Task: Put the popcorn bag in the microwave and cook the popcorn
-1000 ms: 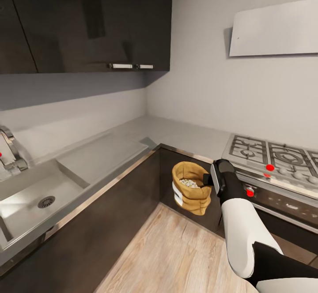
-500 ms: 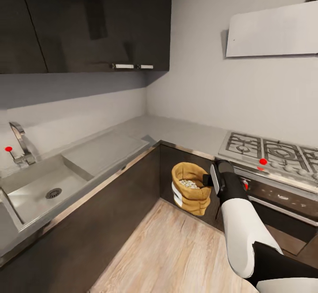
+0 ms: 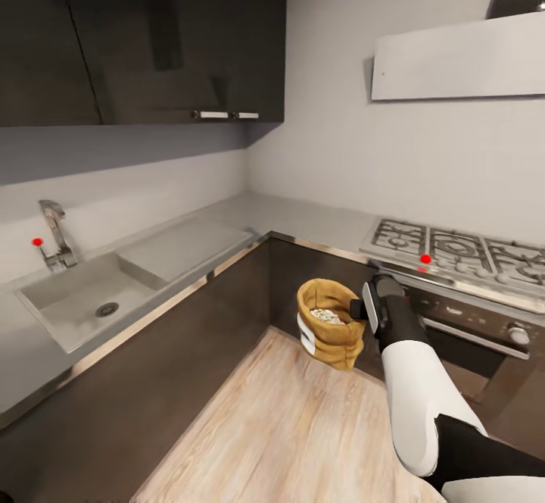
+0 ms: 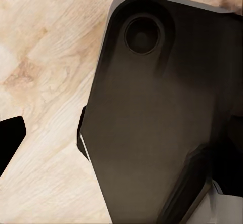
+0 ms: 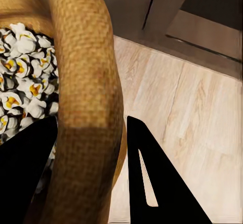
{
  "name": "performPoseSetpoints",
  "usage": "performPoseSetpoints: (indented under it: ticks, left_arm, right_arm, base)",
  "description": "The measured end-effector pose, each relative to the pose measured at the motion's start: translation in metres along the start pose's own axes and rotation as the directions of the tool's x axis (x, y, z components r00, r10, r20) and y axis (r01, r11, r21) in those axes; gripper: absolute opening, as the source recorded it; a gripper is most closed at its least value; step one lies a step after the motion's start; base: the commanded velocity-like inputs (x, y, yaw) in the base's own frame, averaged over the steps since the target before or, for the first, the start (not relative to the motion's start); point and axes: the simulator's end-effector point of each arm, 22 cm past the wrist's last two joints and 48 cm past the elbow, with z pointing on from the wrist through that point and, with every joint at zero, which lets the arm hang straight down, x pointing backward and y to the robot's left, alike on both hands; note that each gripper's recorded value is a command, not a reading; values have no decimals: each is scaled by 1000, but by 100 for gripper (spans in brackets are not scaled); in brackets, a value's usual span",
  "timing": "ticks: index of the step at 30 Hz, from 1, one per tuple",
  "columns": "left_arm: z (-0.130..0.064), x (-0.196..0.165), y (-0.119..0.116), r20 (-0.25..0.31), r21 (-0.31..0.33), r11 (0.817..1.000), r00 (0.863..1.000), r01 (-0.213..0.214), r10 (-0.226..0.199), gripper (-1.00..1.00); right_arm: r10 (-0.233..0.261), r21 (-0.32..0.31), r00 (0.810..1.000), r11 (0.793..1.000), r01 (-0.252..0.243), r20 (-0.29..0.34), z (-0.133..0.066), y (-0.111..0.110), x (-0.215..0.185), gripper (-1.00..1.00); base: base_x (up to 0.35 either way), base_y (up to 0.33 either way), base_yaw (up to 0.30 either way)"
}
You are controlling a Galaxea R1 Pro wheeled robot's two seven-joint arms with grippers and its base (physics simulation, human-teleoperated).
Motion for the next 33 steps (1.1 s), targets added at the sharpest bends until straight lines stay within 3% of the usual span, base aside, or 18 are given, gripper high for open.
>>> performPoseSetpoints:
  ticks: [7,12,25,33]
  left_arm:
    - [0,-2,0,5,1,1000,1000,-1,1,100]
    - [0,-3,0,9,1,1000,1000,0,0,100]
    - [0,-5,-1,13,5,1000,1000,-3,2,100]
    - [0,-8,-2,21,6,1000,1000,3,-3,100]
  right_arm:
    - [4,7,1000,1000,-5,11,-5,-3,-4,-100]
    - [15,33,1000,999,-16,25,-6,-24,-10,-100]
    - [21,24,999,999,-22,34,-11,-24,-13,-100]
    - [16,31,999,999,-18,37,-13,-26,-15,-100]
  base:
    - [-9,0,-258]
    - [0,0,-261]
    - [-2,0,-261]
    - [-289,0,-145]
